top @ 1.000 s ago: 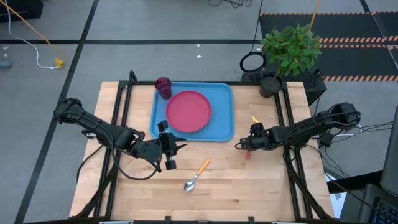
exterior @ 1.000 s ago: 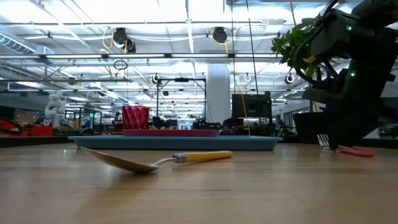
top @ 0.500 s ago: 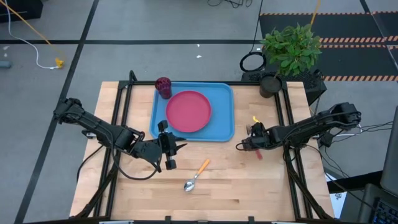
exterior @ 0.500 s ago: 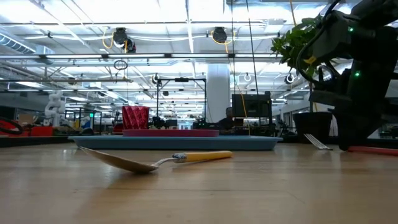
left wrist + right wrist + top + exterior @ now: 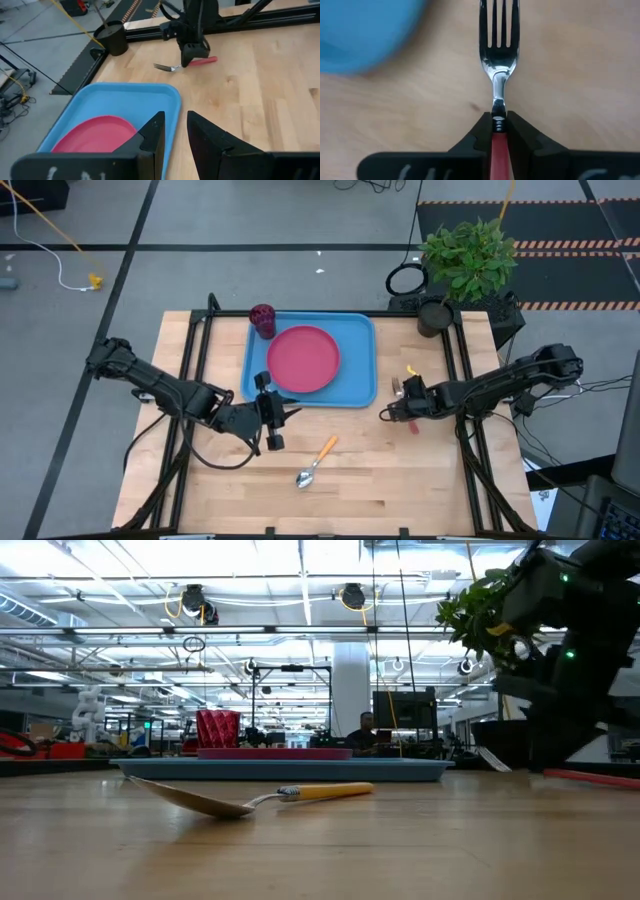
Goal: Pick and place plate/cup/fork/spoon on tray
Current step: Put the pink fork on the blue tray to the right of the pink plate
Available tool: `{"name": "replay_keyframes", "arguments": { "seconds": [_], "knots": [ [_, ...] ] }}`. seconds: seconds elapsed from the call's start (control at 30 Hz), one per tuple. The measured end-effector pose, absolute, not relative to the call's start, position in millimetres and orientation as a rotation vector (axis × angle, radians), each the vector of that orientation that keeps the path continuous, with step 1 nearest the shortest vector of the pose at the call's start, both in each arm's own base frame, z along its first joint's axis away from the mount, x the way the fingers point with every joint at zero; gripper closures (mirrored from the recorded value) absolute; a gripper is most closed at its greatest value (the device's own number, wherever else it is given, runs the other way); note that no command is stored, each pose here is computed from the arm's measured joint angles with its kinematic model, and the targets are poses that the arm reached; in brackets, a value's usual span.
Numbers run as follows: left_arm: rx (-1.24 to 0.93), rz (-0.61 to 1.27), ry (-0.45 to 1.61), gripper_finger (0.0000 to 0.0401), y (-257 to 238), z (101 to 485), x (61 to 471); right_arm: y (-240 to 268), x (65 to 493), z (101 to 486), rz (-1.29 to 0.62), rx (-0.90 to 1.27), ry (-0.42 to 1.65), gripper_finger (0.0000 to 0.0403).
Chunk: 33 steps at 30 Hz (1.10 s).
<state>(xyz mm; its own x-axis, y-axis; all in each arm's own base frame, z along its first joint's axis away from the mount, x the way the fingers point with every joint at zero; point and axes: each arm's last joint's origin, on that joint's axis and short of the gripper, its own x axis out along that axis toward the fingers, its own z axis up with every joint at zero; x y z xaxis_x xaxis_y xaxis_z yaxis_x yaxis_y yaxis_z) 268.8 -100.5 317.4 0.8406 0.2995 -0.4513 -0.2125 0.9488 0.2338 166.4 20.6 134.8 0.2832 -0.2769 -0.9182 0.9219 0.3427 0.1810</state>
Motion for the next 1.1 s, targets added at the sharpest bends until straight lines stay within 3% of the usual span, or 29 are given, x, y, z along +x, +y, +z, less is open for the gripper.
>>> {"name": "replay_keyframes", "arguments": {
  "seconds": [0.37, 0.73, 1.1],
  "knots": [
    [0.151, 0.328, 0.502, 0.0316, -86.1, 317.9, 274.0, 18.8, 187.2, 149.6, -0.819, 0.865, 0.683, 0.0382],
    [0.118, 0.328, 0.504, 0.0316, -88.6, 317.1, 272.7, -0.4, 219.2, 182.4, -0.716, 0.803, 0.234, 0.0382],
    [0.197, 0.303, 0.517, 0.0316, -89.5, 317.1, 272.4, -43.9, 225.0, 199.9, -0.758, 0.813, 0.02, 0.0382]
  ]
}}
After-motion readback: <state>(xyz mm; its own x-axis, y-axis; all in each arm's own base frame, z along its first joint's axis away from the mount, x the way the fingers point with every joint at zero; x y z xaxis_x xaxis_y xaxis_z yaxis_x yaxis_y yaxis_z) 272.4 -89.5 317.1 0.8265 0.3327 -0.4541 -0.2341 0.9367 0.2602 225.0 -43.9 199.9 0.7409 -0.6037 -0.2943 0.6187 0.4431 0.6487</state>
